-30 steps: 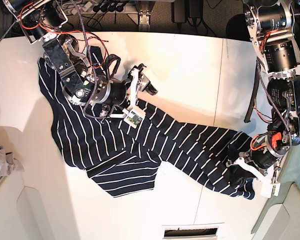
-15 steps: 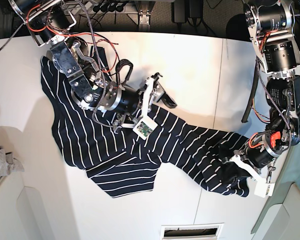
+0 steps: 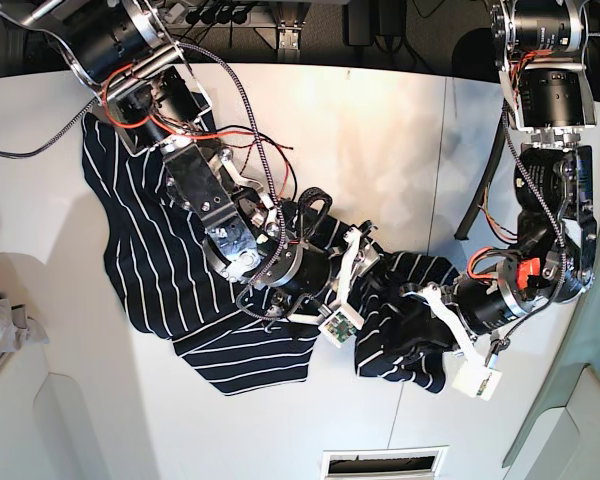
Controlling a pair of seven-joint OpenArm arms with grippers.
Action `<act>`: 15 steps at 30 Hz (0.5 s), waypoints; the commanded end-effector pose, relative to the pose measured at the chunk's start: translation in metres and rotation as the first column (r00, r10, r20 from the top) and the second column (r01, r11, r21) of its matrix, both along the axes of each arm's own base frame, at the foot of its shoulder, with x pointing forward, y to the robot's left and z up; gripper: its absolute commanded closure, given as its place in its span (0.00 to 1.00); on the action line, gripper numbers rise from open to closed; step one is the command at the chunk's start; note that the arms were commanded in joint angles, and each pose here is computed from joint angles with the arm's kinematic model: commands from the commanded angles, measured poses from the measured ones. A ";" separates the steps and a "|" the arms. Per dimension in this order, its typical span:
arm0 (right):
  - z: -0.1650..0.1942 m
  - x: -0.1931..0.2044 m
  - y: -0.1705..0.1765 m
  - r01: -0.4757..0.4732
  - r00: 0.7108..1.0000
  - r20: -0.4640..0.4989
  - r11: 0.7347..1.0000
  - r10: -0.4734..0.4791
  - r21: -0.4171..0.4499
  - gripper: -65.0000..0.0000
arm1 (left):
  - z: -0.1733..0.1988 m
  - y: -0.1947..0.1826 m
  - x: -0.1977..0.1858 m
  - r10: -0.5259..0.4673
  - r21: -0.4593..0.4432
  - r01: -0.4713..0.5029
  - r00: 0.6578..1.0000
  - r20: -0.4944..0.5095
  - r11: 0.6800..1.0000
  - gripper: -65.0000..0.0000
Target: Layout the t-shirt on the table in an organized manner, then fold the t-shirt properly
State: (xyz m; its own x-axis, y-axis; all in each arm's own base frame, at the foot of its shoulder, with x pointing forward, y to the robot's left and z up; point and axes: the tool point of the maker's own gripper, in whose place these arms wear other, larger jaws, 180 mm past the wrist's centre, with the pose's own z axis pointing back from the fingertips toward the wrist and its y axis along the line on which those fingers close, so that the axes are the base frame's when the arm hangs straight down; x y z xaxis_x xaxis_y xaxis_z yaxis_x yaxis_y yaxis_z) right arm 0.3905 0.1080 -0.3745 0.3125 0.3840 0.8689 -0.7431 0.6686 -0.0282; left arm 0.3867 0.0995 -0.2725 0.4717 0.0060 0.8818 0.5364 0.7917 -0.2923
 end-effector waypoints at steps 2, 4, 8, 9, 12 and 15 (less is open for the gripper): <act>0.018 0.014 0.010 -0.001 0.999 0.054 0.998 -0.002 0.060 0.32 | 0.024 -0.007 -0.002 -0.026 -0.024 0.028 0.997 0.076 0.999 1.00; 0.019 0.013 0.012 -0.006 0.998 0.067 0.996 0.000 0.091 0.31 | 0.025 -0.009 -0.008 -0.033 -0.034 0.036 0.996 0.079 0.999 1.00; 0.023 0.009 0.021 -0.025 0.997 0.080 0.991 0.015 0.128 0.32 | 0.021 -0.012 -0.014 -0.043 -0.042 0.047 0.996 0.072 0.998 1.00; 0.025 0.007 0.025 -0.035 0.997 0.079 0.990 0.025 0.135 0.32 | 0.021 -0.012 -0.015 -0.044 -0.046 0.048 0.997 0.070 0.998 1.00; 0.031 0.004 0.039 -0.057 0.995 0.084 0.987 0.044 0.153 0.32 | 0.019 -0.014 -0.018 -0.057 -0.053 0.060 0.997 0.057 0.997 1.00; 0.036 0.003 0.049 -0.081 0.991 0.117 0.989 0.067 0.123 0.33 | 0.017 -0.013 -0.019 -0.061 -0.041 0.063 0.997 0.045 0.997 1.00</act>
